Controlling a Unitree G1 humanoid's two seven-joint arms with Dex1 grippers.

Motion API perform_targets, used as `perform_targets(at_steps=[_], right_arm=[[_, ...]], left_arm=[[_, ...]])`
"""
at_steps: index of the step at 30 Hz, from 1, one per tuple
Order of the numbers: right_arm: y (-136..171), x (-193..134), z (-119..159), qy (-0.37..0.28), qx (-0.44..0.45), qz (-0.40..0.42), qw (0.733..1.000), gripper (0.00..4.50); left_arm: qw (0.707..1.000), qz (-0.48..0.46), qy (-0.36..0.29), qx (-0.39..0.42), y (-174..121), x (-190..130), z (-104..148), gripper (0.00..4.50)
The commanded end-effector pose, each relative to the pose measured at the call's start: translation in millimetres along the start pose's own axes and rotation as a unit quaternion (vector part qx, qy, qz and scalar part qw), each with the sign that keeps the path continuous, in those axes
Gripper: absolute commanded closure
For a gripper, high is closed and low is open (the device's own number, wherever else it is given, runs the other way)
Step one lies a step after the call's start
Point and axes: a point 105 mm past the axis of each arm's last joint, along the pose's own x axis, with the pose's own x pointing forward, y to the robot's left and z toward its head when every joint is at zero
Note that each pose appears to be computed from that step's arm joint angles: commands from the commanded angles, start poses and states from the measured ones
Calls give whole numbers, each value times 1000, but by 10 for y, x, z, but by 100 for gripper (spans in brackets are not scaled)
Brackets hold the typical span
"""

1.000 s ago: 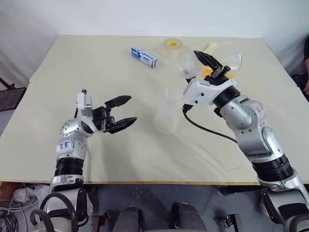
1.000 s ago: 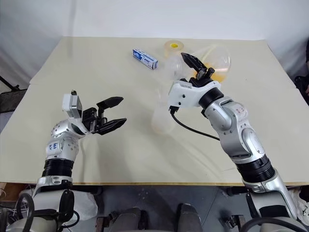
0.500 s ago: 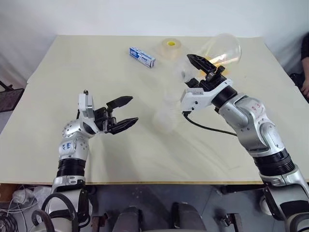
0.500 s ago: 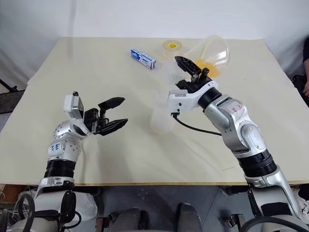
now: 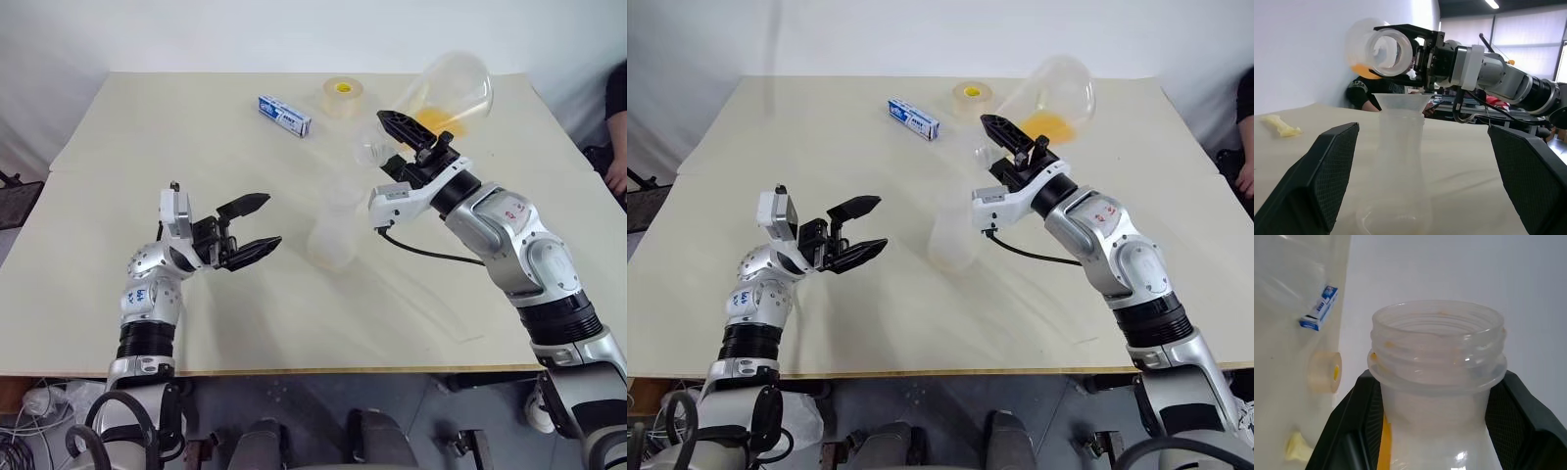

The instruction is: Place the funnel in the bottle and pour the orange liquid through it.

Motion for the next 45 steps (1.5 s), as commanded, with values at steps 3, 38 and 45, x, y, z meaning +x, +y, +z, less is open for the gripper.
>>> perform_targets(at_steps=[3, 38, 45], right_arm=[[-167, 18, 3, -15, -35, -29, 999, 208], [-174, 45, 91, -60, -71, -30, 995, 208], [-177, 53, 91, -66, -79, -30, 994, 208]], left_arm=[[999, -4, -20, 27, -8, 35, 135, 0], [999, -1, -21, 28, 7, 52, 139, 0], [999, -1, -22, 28, 6, 52, 142, 0]])
